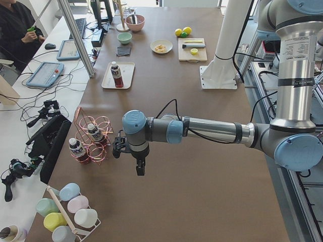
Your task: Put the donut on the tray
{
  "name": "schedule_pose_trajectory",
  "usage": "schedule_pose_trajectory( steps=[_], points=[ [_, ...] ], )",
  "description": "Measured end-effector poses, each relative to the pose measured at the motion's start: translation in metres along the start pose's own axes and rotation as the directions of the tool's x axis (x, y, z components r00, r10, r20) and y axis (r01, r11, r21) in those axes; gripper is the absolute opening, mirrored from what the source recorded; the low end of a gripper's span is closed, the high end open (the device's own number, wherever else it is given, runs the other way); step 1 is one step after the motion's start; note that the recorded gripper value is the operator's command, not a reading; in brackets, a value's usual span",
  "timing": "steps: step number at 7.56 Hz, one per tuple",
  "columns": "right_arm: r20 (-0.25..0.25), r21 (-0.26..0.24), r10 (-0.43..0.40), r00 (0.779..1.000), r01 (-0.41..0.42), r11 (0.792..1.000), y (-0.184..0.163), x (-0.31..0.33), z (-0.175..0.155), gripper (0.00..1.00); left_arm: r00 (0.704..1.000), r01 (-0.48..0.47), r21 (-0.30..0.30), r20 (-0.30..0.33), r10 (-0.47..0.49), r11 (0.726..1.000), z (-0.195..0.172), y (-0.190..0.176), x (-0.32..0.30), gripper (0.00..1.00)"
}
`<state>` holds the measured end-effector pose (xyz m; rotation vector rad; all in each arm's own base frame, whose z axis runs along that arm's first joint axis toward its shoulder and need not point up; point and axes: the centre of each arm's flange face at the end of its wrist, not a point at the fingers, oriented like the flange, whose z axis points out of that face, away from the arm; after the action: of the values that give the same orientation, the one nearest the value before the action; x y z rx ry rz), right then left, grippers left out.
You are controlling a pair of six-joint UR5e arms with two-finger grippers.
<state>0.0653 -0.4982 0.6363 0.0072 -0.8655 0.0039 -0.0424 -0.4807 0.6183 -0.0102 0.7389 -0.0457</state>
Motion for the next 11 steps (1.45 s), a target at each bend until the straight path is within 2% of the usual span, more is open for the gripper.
schedule_pose_trajectory(
  steps=[11],
  points=[
    [0.001, 0.001, 0.006, 1.0, -0.006, 1.0, -0.0023, 0.0004, -0.0005, 1.0, 1.0, -0.005, 0.004, 0.003, 0.005, 1.0, 0.0, 0.0011, -0.0005, 0.98]
  ],
)
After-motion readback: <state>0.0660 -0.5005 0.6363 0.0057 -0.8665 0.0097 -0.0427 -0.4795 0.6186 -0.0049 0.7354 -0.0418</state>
